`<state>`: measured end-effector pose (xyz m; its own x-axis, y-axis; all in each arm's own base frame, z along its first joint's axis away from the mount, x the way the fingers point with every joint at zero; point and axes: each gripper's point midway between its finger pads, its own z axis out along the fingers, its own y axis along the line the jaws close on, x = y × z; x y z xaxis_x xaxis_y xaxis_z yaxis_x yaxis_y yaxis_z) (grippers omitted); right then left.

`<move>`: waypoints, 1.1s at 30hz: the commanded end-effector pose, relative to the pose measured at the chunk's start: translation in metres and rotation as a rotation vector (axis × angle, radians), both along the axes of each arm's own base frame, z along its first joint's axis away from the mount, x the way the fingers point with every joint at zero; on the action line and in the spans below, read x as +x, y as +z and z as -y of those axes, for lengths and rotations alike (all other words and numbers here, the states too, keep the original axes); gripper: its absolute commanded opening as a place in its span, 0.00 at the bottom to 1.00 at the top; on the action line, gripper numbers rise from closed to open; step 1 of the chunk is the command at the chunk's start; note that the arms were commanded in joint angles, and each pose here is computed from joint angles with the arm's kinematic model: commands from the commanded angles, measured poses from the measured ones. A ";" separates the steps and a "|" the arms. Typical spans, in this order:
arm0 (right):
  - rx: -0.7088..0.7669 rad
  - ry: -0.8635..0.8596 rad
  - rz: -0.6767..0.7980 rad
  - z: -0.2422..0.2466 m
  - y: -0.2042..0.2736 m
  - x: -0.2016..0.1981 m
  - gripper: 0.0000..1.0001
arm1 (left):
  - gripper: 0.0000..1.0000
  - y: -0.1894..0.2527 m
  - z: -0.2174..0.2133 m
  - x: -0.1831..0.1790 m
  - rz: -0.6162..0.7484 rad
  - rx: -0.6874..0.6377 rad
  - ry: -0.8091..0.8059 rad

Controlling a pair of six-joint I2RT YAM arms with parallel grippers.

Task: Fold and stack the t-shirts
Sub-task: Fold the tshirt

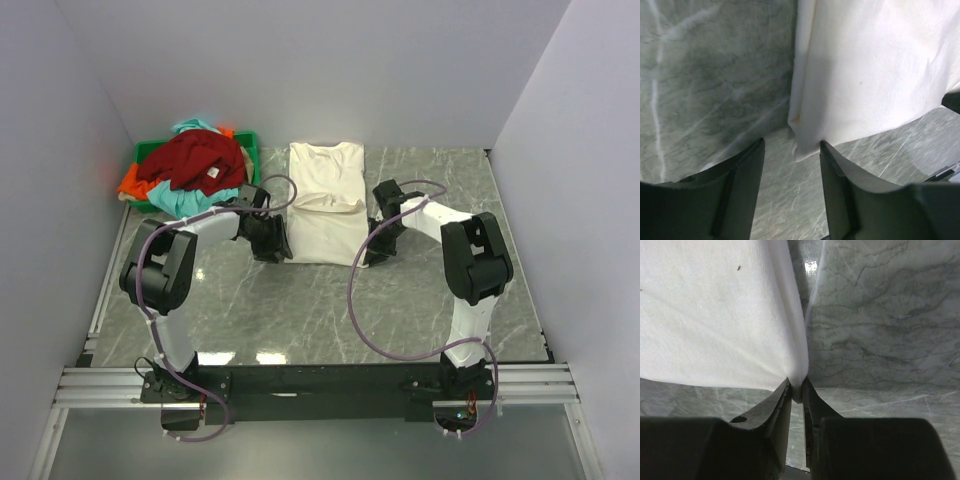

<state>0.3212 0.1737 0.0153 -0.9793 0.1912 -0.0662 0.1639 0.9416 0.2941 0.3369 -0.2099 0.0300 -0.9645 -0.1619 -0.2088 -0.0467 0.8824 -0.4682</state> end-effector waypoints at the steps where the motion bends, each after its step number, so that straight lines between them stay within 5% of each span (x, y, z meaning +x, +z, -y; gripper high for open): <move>1: -0.032 0.006 0.004 0.005 0.002 -0.009 0.20 | 0.53 0.005 0.010 -0.006 0.010 -0.031 -0.020; 15: -0.026 0.002 0.011 0.004 0.004 -0.008 0.15 | 0.24 -0.005 0.024 0.004 0.001 -0.080 -0.008; 19: -0.030 0.005 0.023 0.003 0.008 -0.005 0.00 | 0.00 -0.007 0.022 0.006 -0.008 -0.058 -0.001; 33: -0.071 -0.012 0.113 0.014 0.069 0.007 0.00 | 0.00 0.051 0.004 0.006 0.073 0.004 0.036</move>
<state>0.3271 0.1690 0.0572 -0.9700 0.1979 -0.1411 0.1537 0.9492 0.2746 0.3359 -0.2178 0.0508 -0.9581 -0.1864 -0.2175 -0.0632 0.8783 -0.4739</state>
